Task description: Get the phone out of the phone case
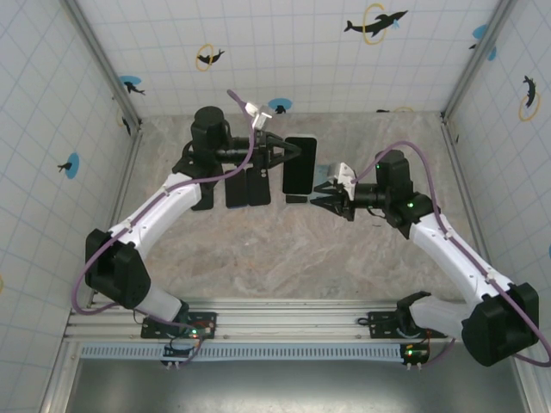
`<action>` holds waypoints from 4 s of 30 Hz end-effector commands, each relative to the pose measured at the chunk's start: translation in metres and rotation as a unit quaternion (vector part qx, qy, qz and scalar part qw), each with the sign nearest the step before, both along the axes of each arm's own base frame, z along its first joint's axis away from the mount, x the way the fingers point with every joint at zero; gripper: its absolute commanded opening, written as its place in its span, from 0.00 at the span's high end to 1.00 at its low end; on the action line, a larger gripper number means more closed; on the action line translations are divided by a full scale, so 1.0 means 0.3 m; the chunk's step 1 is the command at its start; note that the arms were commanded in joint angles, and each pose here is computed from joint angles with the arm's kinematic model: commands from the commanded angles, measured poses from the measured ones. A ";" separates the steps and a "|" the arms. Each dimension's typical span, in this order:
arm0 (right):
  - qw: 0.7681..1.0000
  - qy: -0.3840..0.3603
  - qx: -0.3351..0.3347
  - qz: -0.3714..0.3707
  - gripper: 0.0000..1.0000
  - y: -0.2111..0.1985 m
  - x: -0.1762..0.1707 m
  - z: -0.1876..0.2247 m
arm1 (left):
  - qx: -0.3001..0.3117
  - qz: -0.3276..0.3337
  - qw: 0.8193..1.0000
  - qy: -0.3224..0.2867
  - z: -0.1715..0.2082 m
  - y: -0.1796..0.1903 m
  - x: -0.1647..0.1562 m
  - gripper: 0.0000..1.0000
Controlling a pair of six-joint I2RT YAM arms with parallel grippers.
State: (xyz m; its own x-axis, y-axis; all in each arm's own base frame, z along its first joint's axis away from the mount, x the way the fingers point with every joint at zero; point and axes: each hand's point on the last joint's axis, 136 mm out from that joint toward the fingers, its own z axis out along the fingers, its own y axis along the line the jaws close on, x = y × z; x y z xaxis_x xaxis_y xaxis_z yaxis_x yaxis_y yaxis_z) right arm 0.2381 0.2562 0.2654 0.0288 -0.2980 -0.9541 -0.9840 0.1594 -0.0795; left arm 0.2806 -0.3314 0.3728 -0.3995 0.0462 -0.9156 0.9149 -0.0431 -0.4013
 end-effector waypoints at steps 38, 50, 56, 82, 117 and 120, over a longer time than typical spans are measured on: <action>0.997 0.023 0.055 0.052 0.80 0.080 0.021 0.066 | -0.025 -0.035 0.999 -0.025 0.086 0.016 -0.052 1.00; 0.997 0.024 0.054 0.053 0.87 0.089 0.031 0.069 | -0.024 -0.038 0.999 -0.019 0.078 0.017 -0.056 1.00; 0.998 -0.032 0.049 0.012 0.96 0.081 0.090 0.105 | -0.015 -0.036 0.999 0.036 0.059 0.001 -0.053 1.00; 0.957 -0.225 0.109 -0.147 1.00 0.011 0.270 0.408 | -0.014 0.004 0.995 0.102 0.015 -0.028 -0.063 1.00; 0.866 0.298 0.346 -0.204 0.67 -0.082 0.187 0.231 | -0.150 0.171 0.913 0.338 0.063 0.063 0.203 1.00; 0.866 0.306 0.342 -0.199 0.69 -0.070 0.183 0.218 | -0.154 0.170 0.913 0.339 0.070 0.062 0.205 1.00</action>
State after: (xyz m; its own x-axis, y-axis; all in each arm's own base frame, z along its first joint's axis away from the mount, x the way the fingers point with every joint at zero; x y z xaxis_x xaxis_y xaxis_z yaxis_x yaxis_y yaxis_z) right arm 0.2988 0.2296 0.3296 -0.5130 0.4750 -0.7150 -0.6446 0.3368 0.6863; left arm 0.3459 -0.3124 0.3732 -0.8417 -0.3837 -0.3799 0.3952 0.0417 -0.9176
